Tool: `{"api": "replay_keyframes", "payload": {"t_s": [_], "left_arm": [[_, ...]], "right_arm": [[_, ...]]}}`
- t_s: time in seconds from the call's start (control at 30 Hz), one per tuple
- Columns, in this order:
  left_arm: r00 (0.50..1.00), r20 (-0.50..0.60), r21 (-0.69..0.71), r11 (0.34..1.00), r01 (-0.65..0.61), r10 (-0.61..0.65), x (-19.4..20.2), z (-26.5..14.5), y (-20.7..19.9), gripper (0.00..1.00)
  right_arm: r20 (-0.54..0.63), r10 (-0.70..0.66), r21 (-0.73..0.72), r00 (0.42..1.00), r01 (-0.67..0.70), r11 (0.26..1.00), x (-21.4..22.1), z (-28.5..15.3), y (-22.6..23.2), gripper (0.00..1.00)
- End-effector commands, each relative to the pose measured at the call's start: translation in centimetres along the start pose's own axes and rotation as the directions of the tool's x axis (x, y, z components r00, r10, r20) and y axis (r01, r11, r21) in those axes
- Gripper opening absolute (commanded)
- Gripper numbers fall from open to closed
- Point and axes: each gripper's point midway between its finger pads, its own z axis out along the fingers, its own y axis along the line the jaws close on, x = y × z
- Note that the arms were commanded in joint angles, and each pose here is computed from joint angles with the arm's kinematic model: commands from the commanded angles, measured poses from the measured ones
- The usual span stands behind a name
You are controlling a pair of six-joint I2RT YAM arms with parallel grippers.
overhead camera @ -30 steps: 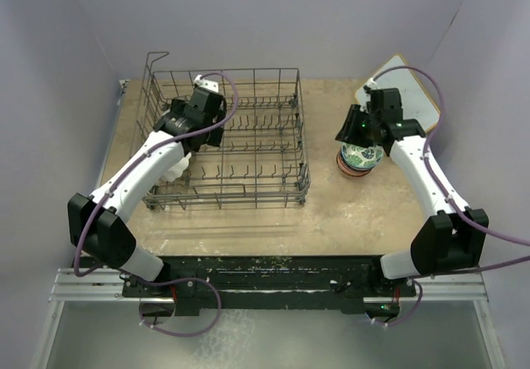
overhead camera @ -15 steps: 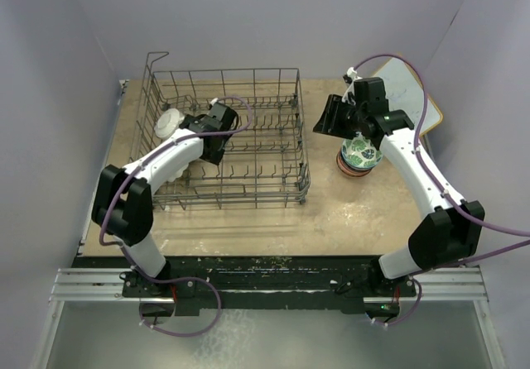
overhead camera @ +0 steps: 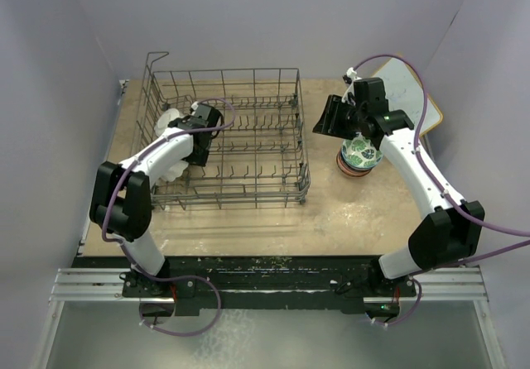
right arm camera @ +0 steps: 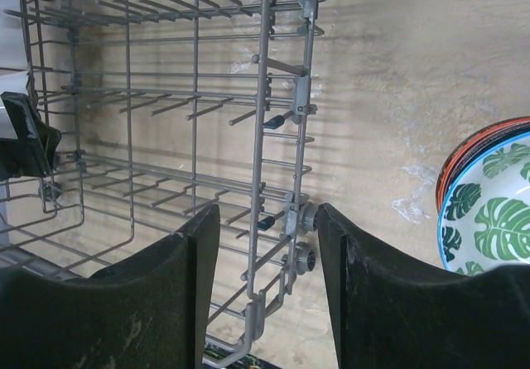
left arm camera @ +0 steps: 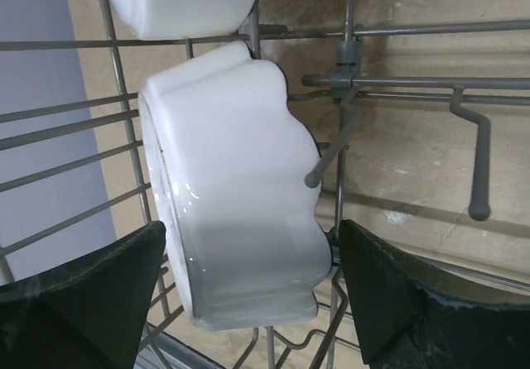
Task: Unload the bowls from the dish rack
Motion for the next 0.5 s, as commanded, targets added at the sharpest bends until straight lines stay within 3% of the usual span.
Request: {"api": "replay_keyframes", "payload": {"t_s": [0.0, 0.47], "left_arm": [[0.999, 0.009, 0.036, 0.998, 0.052, -0.052, 0.1, -0.8, -0.3, 0.85], [0.975, 0.167, -0.047, 0.987, 0.154, -0.144, -5.0, -5.7, 4.9, 0.35]], "right_arm": [[0.033, -0.016, -0.035, 0.999, 0.017, 0.999, -0.9, -0.6, 0.8, 0.53], [0.02, -0.026, -0.026, 0.999, 0.027, 0.999, -0.3, -0.6, 0.5, 0.53]]}}
